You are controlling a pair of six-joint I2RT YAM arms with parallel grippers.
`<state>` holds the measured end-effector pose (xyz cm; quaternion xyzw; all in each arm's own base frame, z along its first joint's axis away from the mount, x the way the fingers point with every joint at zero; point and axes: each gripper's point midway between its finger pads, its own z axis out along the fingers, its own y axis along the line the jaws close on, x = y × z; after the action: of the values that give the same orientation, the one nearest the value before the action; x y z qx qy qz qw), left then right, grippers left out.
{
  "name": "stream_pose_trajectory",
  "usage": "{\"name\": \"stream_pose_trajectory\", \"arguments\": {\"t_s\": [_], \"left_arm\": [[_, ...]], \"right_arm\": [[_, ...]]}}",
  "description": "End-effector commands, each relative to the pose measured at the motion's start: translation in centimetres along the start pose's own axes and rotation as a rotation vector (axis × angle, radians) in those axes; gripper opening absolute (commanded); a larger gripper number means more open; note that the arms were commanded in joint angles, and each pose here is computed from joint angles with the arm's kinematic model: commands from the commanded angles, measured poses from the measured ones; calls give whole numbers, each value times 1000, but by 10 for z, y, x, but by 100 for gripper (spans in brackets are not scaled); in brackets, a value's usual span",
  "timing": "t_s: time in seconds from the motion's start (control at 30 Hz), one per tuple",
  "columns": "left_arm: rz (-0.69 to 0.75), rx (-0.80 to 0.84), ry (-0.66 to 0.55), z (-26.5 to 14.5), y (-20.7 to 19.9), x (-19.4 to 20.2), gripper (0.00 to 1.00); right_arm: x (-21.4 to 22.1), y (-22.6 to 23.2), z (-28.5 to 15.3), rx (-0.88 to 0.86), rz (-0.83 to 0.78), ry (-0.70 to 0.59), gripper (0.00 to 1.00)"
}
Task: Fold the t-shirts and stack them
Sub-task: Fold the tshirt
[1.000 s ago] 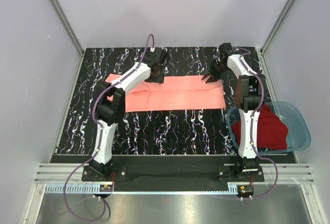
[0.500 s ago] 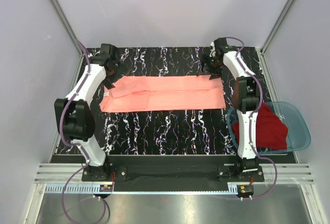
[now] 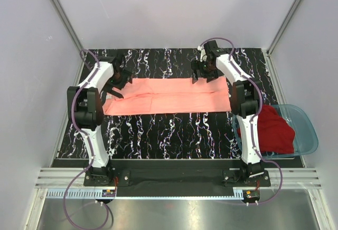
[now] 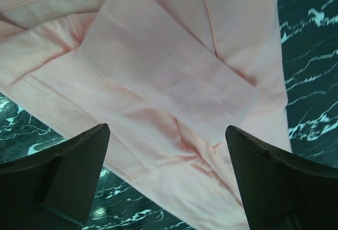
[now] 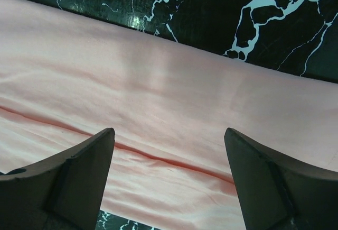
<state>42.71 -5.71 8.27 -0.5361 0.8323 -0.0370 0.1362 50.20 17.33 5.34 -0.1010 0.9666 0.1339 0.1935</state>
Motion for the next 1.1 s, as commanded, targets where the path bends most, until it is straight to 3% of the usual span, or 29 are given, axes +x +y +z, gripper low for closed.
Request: {"name": "stream_pose_trajectory", "arguments": {"t_s": [0.0, 0.2, 0.33, 0.63, 0.87, 1.07], "left_arm": [[-147, -53, 20, 16, 10, -5, 99], [-210, -140, 50, 46, 24, -10, 99], [-169, -174, 44, 57, 18, -21, 99], [16, -212, 79, 90, 13, -27, 99], [210, -175, 20, 93, -10, -52, 96], [388, -70, -7, 100, -39, -66, 95]], "right_arm": [[-17, 3, -17, 25, -99, -54, 93], [2, 5, -2, 29, -116, 0, 94], [15, -1, 9, 74, -98, 37, 93], [52, -16, 13, 176, 16, 116, 94], [107, -4, 18, 204, 58, 222, 95], [143, 32, 1, 175, 219, 271, 95]]}}
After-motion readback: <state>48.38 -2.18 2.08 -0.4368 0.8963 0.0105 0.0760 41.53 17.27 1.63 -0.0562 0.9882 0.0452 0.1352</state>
